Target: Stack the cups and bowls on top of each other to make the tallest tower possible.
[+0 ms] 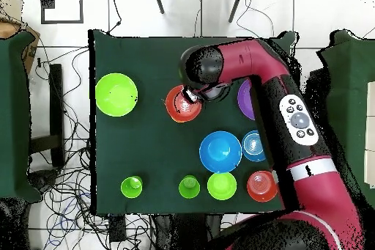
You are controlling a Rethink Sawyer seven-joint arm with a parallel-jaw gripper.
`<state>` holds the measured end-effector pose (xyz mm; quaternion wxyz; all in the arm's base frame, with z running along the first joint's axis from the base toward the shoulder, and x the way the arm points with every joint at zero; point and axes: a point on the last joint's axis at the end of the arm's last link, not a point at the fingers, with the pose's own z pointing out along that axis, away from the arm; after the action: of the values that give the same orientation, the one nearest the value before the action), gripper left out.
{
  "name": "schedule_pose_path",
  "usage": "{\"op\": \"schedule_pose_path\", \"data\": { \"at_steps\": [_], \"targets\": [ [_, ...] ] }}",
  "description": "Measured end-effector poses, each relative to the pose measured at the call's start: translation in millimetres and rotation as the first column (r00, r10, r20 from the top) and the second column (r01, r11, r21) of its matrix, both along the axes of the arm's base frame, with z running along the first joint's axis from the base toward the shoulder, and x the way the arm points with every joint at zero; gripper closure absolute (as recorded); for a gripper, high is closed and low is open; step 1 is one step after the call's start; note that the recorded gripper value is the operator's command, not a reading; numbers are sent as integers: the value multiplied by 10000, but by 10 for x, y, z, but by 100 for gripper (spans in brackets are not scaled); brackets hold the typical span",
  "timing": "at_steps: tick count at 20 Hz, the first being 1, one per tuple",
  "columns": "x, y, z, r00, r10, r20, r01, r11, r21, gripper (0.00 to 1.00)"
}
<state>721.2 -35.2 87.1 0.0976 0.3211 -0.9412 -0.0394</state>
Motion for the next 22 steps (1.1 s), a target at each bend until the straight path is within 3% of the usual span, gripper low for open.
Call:
{"op": "schedule_pose_path", "data": {
  "at_steps": [13,22],
  "targets": [
    [-58,-87,-70,9999,92,-52,-93,9997,-240,100],
    [-169,-27,-292,9989,21,-479,-13,9999,168,100]
  ]
}}
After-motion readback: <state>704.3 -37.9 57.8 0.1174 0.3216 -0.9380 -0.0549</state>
